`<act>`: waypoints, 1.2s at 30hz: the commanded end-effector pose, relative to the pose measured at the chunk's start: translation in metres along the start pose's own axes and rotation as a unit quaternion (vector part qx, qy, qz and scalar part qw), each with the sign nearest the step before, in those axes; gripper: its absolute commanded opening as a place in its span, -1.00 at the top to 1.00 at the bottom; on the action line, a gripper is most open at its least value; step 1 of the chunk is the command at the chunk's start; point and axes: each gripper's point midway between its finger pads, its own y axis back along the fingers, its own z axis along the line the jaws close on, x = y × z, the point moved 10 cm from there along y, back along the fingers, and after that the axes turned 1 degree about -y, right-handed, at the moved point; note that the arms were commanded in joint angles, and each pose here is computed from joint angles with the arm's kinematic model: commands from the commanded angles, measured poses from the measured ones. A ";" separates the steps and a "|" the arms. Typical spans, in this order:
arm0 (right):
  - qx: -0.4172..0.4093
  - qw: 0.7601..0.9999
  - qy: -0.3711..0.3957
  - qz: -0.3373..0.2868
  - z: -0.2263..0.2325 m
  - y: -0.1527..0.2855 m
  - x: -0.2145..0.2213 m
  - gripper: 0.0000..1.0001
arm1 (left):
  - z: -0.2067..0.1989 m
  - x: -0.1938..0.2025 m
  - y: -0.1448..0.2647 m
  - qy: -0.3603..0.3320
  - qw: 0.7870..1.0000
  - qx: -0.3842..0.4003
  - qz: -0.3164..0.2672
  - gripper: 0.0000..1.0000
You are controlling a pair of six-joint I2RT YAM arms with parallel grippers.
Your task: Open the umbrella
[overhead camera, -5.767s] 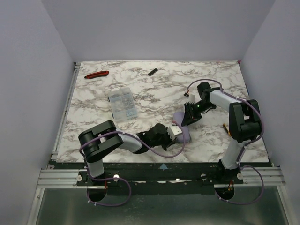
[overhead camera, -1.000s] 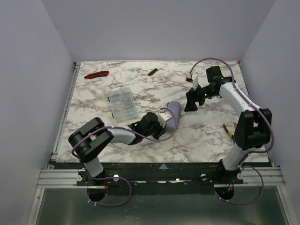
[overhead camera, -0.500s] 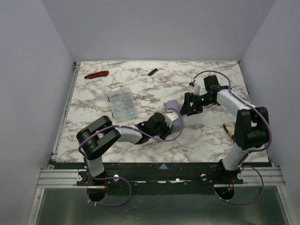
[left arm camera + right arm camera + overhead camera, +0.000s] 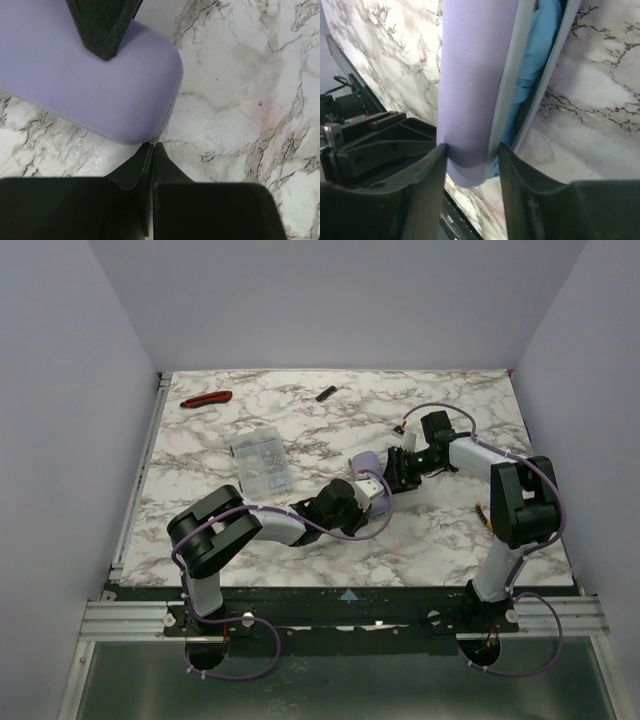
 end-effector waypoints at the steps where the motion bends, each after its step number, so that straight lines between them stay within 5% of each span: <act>1: -0.015 1.000 -0.009 0.012 -0.004 -0.010 0.006 0.27 | -0.001 -0.004 -0.004 -0.005 1.000 -0.005 -0.005 1.00; 7: 0.018 0.998 0.014 0.050 -0.022 -0.014 0.014 0.99 | -0.001 0.004 0.007 -0.005 1.000 -0.010 0.001 1.00; 17: 0.025 0.993 0.058 0.097 -0.052 -0.005 0.013 0.99 | 0.013 0.029 0.029 -0.020 0.999 -0.027 0.024 1.00; 26: 0.012 0.985 0.102 0.139 -0.055 -0.001 0.027 0.99 | 0.041 0.012 0.023 -0.030 0.998 -0.054 0.013 1.00; 36: 0.005 0.980 0.130 0.153 -0.053 0.004 0.033 0.99 | 0.071 -0.018 0.013 0.058 0.997 -0.055 0.023 1.00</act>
